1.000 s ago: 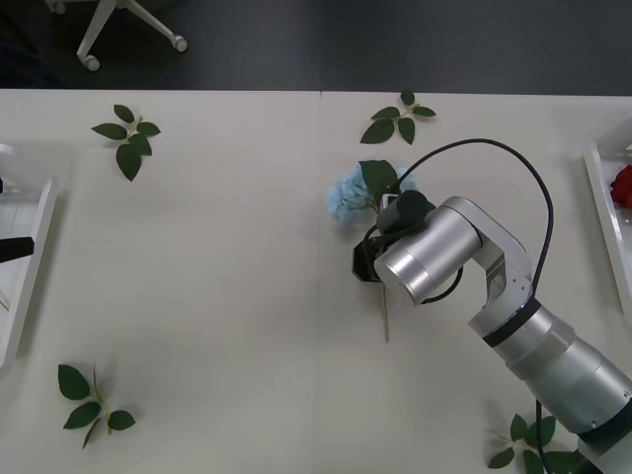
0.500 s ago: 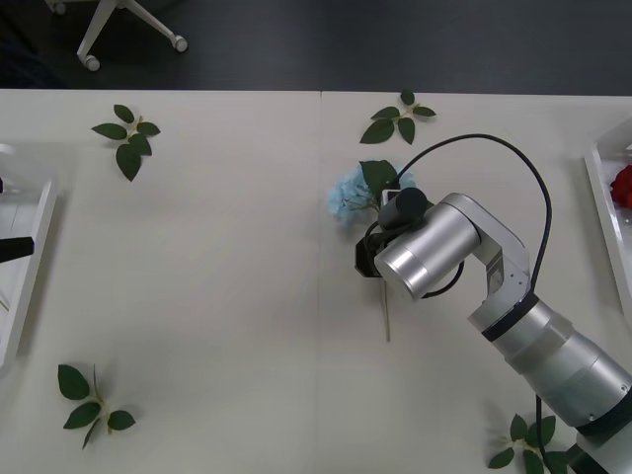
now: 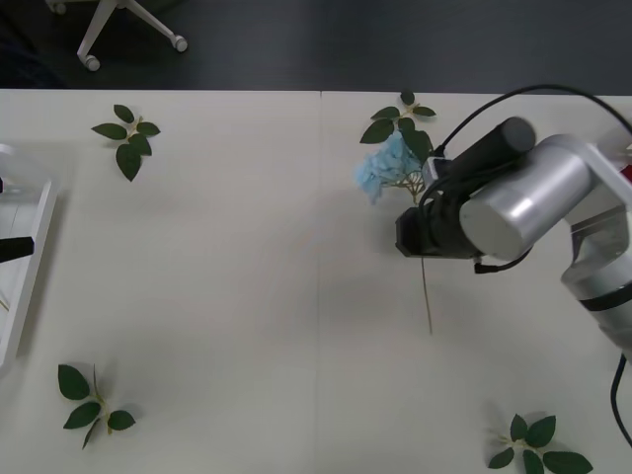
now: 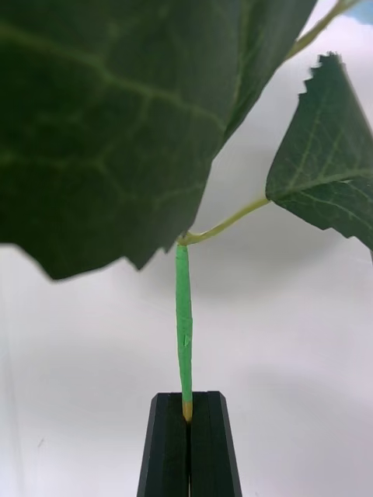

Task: Put the red flowers into the right box and the blue flowers into the left box

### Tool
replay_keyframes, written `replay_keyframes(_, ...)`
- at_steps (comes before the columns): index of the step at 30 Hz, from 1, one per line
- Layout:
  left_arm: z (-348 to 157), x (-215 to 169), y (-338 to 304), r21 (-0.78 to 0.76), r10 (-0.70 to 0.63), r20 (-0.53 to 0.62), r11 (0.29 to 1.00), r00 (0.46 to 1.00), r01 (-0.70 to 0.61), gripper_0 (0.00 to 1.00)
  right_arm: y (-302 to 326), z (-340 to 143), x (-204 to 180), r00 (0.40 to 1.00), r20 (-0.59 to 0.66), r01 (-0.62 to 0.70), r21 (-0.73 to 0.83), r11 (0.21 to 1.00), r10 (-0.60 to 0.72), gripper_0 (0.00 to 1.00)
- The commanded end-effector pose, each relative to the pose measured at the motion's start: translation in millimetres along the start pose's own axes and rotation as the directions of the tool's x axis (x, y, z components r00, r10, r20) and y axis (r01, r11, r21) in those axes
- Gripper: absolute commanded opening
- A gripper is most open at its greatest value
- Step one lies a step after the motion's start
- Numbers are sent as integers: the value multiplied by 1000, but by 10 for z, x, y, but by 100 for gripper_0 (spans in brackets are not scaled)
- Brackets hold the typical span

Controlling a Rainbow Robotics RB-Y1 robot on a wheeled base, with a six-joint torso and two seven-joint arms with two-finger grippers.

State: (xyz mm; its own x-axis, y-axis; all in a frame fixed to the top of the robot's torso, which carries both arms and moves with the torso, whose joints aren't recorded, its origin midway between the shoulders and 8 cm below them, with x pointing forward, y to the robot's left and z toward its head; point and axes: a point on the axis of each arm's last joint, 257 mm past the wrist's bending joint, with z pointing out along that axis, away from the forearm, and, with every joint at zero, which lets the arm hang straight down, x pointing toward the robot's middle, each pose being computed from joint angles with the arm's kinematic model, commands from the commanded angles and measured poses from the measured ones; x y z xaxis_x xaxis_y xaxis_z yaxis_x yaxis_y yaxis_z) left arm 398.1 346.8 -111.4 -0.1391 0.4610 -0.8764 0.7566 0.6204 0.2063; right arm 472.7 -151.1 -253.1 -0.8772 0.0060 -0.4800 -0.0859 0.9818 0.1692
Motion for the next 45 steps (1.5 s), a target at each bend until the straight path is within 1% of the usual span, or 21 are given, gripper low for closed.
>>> replay_keyframes(1,-37,-109,22,-7,84,-11,996,996,-84,100,-52,-790,-389,996,75,57,-77,995,-51,0)
replay_keyframes(4,-37,-109,22,-7,84,-11,996,996,-84,100,-101,-1291,-445,993,86,94,-137,986,-83,0)
replay_keyframes(5,-37,-109,22,-7,84,-11,996,996,-84,100,-123,-1370,-446,991,87,112,-143,983,-100,0)
replay_keyframes(9,-37,-109,22,-7,84,-11,996,996,-84,100,-201,-1890,-476,963,124,259,-206,943,-238,0)
replay_keyframes(12,-37,-109,22,-7,84,-11,996,996,-84,100,-210,-2081,-464,938,143,340,-227,913,-315,0)
replay_keyframes(15,-37,-109,22,-7,84,-11,996,996,-84,100,-176,-2211,-429,882,192,468,-252,847,-431,0)
replay_keyframes(16,-37,-109,22,-7,84,-11,996,996,-84,100,-154,-2222,-427,870,207,490,-259,832,-448,0)
replay_keyframes(20,-37,-109,22,-7,84,-11,996,996,-84,100,70,-2217,-424,788,347,608,-307,733,-509,0)
replay_keyframes(21,-37,-109,22,-7,84,-11,996,996,-84,100,125,-2213,-417,775,369,623,-316,716,-513,0)
replay_keyframes(24,-37,-109,22,-7,84,-11,996,996,-84,100,467,-2152,-362,700,506,702,-355,618,-504,0)
replay_keyframes(25,-37,-109,22,-7,84,-11,996,996,-84,100,519,-2137,-349,686,525,715,-355,603,-504,0)
replay_keyframes(26,-37,-109,22,-7,84,-11,996,996,-84,100,643,-2111,-330,656,565,739,-349,576,-500,0)
replay_keyframes(27,44,37,-117,30,47,-19,998,999,-47,100,752,-2076,-309,635,594,756,-347,555,-494,0)
replay_keyframes(31,76,-3,-171,47,42,2,998,999,-42,100,1127,-1978,-235,598,672,781,-365,507,-438,0)
replay_keyframes(36,130,-89,-299,95,37,38,995,999,-41,100,1729,-1847,-145,547,763,805,-365,468,-345,0)
replay_keyframes(40,190,-148,-373,124,39,56,991,998,-46,100,2160,-1767,-65,513,801,827,-365,428,-310,0)
replay_keyframes(42,243,-189,-444,153,38,70,987,997,-48,100,2435,-1694,-16,495,814,843,-366,394,-305,0)
replay_keyframes(45,307,-231,-519,184,29,88,982,996,-45,100,2712,-1615,21,487,821,854,-375,361,-298,0)
